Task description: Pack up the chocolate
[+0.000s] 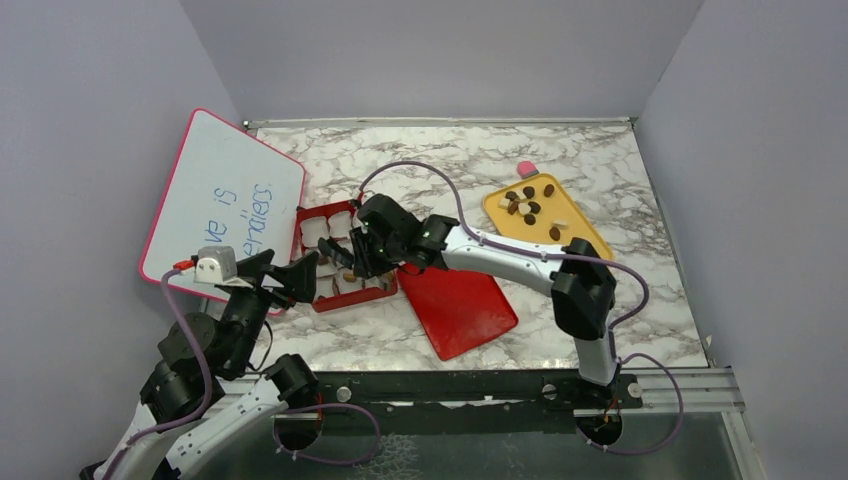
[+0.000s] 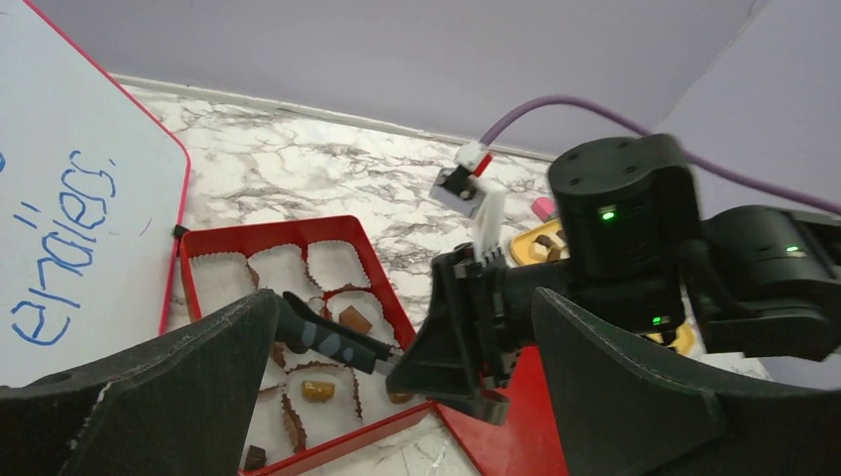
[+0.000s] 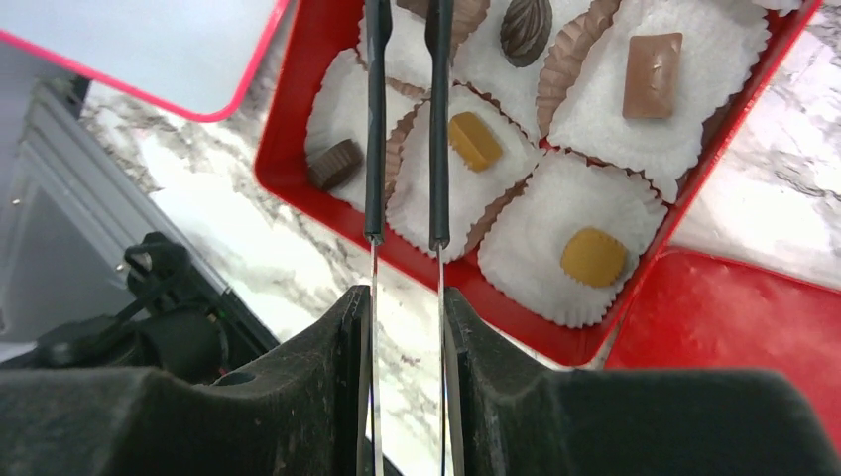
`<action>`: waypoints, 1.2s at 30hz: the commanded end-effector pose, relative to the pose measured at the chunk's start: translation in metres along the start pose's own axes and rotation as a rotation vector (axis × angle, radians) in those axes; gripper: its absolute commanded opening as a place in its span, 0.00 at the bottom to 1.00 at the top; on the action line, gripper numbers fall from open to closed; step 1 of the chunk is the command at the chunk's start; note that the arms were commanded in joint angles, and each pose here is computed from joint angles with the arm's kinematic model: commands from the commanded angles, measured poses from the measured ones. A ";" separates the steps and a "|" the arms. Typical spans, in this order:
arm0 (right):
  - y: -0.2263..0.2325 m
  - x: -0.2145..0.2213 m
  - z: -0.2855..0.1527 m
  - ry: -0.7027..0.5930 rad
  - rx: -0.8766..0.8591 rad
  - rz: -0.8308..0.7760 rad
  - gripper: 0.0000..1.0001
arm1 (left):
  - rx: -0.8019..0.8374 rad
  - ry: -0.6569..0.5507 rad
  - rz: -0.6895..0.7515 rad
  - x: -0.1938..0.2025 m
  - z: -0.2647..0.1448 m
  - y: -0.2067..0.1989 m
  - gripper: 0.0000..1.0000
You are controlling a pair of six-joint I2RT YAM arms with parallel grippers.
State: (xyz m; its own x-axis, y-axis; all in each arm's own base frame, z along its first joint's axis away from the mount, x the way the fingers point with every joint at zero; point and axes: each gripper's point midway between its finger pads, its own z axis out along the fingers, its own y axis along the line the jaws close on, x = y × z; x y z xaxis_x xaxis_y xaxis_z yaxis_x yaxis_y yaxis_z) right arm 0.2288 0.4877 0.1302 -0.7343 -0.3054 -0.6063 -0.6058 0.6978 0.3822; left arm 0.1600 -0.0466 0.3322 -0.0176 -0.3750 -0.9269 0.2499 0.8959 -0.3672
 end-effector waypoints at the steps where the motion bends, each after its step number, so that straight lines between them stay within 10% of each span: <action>1: 0.013 -0.017 -0.042 -0.077 -0.026 -0.035 0.34 | -0.044 0.025 0.050 0.011 0.005 0.008 0.99; 36: -0.236 0.020 -0.237 -0.205 0.674 0.170 0.33 | 0.028 0.374 0.244 0.118 0.057 -0.031 0.99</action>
State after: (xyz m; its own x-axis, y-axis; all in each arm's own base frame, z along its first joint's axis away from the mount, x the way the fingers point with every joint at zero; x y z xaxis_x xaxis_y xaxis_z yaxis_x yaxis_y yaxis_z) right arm 0.2788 0.1967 0.1939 -0.6855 -0.0769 -0.7240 -0.1726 0.9832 0.0590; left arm 0.2043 -0.1327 0.2400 -0.3236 -0.0399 -0.9454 0.3068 0.9407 -0.1447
